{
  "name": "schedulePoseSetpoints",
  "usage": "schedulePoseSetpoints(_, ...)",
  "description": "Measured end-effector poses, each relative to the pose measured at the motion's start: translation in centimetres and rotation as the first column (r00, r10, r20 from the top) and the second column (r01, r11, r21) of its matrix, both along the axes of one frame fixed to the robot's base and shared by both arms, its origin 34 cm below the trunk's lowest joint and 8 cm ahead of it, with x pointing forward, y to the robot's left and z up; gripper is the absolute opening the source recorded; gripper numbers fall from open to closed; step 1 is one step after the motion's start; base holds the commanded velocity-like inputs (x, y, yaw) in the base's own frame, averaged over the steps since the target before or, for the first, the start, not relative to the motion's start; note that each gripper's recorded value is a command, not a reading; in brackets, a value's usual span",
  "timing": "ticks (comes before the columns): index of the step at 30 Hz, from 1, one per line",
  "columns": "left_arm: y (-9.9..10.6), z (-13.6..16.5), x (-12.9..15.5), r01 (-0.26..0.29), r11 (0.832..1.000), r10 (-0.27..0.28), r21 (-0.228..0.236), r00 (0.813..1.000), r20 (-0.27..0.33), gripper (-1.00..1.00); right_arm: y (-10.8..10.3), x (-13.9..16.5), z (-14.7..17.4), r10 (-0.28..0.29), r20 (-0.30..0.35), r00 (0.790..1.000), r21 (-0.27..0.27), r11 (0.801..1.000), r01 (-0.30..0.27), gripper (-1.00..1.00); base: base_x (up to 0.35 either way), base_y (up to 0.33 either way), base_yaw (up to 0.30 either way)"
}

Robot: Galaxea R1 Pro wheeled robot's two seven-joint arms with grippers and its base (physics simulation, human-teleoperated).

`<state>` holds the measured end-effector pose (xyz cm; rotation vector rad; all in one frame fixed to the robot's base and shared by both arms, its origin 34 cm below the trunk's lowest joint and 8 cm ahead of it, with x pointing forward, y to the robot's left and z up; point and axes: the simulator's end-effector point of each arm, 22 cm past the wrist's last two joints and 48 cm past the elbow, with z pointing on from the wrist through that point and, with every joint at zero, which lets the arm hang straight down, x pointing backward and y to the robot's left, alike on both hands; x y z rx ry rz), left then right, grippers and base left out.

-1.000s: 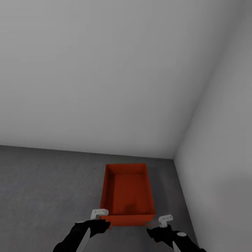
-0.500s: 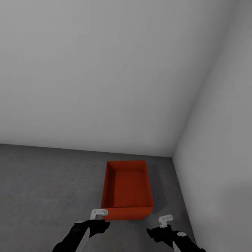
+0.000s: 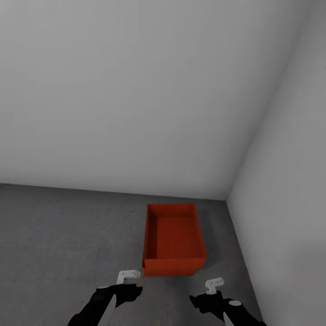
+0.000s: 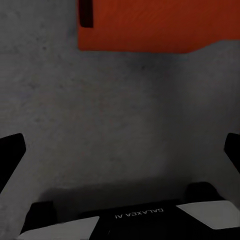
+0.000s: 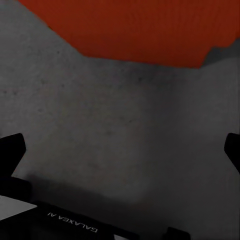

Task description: Move the two storage containers from the living room to the garage. In the garage, place one container on the floor and stack the other container on top of it (either order is fine).

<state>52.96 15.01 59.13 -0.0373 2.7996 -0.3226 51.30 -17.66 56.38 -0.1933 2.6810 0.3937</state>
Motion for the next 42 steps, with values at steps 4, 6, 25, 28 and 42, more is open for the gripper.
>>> schedulePoseSetpoints(4,0.0,0.5,-0.1,0.0,1.0,0.0,0.0,1.0,-0.001,1.0,0.0,0.0,0.5,0.0,0.0,1.0,0.0,1.0,0.0,1.0,-0.243,0.189,0.0)
schedulePoseSetpoints(6,-0.1,0.8,-0.1,0.0,1.0,0.0,0.0,1.0,-0.001,1.0,0.0,-0.1,0.8,0.0,0.0,1.0,0.0,1.0,0.0,1.0,-0.257,0.169,0.0)
schedulePoseSetpoints(25,0.0,3.1,-0.5,0.0,1.0,0.0,0.0,1.0,-0.001,1.0,0.0,-0.4,3.2,-0.002,-0.001,1.0,0.0,1.0,0.002,1.0,-0.304,0.069,0.0)
schedulePoseSetpoints(28,-0.1,3.5,-0.5,0.0,1.0,0.0,-0.001,1.0,-0.002,1.0,0.0,-0.5,3.5,-0.003,-0.001,1.0,0.0,1.0,0.003,1.0,-0.33,0.0,0.0)
schedulePoseSetpoints(42,8.6,1.0,-5.8,-0.011,0.991,0.019,0.136,0.998,-0.059,1.0,-3.0,-3.3,3.4,-0.041,-0.05,0.998,-0.071,0.997,0.037,1.0,-0.04,0.0,0.0)
